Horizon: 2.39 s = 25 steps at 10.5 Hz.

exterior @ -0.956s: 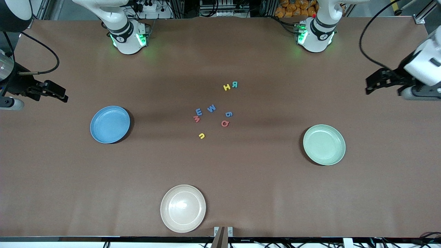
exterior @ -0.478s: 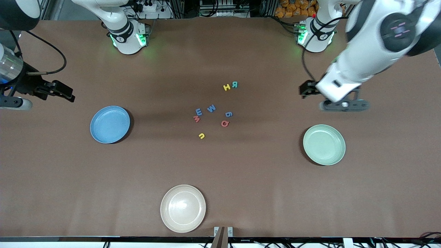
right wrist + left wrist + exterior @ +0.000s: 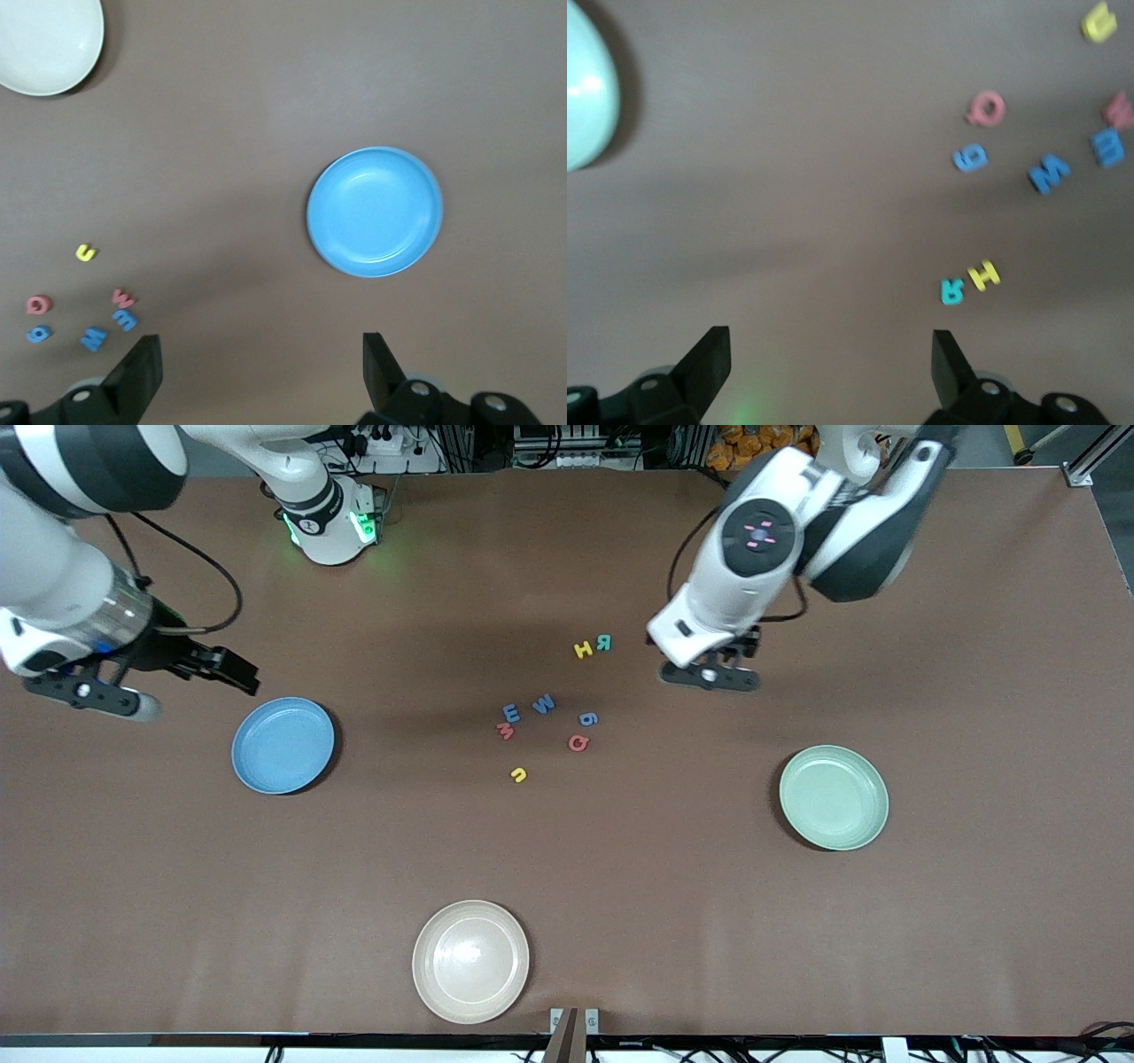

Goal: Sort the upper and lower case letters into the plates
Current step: 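Move the left gripper over the teal R while the right gripper reaches the u, then grasp the teal R with the left gripper while the right gripper grasps the u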

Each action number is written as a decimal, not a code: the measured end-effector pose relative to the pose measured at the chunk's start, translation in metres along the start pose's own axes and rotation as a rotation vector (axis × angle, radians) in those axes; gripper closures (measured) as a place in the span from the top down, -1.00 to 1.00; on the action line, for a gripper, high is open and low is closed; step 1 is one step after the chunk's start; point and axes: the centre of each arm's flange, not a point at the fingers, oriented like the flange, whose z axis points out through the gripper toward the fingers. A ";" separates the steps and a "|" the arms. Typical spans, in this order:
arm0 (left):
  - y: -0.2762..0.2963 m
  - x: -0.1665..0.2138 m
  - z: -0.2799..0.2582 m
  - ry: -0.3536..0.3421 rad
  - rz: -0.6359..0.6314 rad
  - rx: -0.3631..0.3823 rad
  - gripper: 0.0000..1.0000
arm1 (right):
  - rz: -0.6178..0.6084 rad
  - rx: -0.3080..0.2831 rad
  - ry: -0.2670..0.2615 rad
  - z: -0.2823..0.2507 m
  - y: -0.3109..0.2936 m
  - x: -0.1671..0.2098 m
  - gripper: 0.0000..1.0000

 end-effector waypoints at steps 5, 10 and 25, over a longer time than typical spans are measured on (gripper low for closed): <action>0.075 -0.081 0.113 0.063 0.225 0.033 1.00 | 0.217 0.019 -0.020 0.090 -0.106 0.018 1.00; 0.090 -0.118 0.194 0.087 0.319 0.033 1.00 | 0.391 0.036 0.002 0.181 -0.180 0.016 1.00; 0.103 -0.110 0.264 0.046 0.084 -0.010 0.80 | 0.581 0.045 0.010 0.364 -0.304 -0.048 1.00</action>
